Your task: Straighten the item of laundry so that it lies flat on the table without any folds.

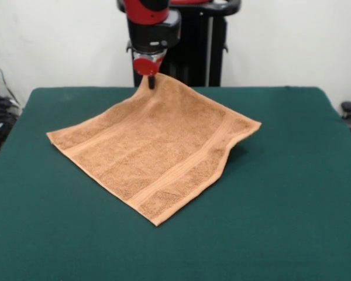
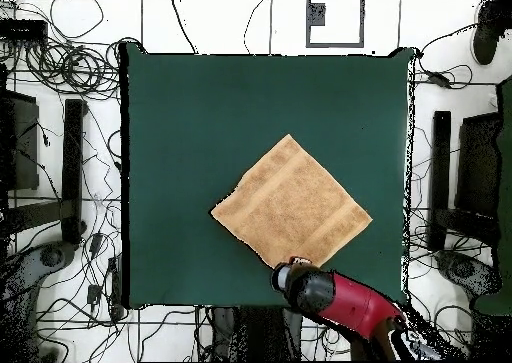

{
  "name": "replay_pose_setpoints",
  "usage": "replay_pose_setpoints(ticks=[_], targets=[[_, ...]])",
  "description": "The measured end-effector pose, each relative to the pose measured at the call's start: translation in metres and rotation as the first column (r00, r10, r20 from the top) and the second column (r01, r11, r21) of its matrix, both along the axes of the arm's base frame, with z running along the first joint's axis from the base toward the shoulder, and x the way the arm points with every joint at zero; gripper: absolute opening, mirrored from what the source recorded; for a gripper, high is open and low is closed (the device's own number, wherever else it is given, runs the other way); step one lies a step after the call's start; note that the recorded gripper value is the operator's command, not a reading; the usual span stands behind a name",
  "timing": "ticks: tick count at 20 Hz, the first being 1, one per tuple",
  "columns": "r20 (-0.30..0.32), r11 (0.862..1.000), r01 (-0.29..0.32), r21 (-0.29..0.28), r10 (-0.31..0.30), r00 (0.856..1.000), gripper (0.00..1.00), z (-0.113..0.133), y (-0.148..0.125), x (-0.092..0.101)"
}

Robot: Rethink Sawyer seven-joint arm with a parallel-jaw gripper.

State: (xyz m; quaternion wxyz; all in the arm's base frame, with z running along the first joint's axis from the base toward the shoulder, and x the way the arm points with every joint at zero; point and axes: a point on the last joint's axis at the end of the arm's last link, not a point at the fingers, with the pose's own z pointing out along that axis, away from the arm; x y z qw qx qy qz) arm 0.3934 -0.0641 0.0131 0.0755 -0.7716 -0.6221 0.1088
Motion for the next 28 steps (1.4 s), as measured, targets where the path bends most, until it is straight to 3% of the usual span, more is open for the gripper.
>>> replay_pose_setpoints(ticks=[6,7,18,28], targets=[[-0.010,1.000,-0.017,0.004,0.017,1.000,0.00,-0.003,-0.003,-0.006],[-0.026,1.000,-0.024,0.012,0.025,0.999,1.00,-0.007,0.000,-0.012],[-0.050,0.998,-0.054,0.025,0.055,0.997,1.00,-0.015,0.004,-0.023],[-0.043,0.998,-0.065,0.024,0.066,0.997,1.00,-0.013,0.007,-0.020]])
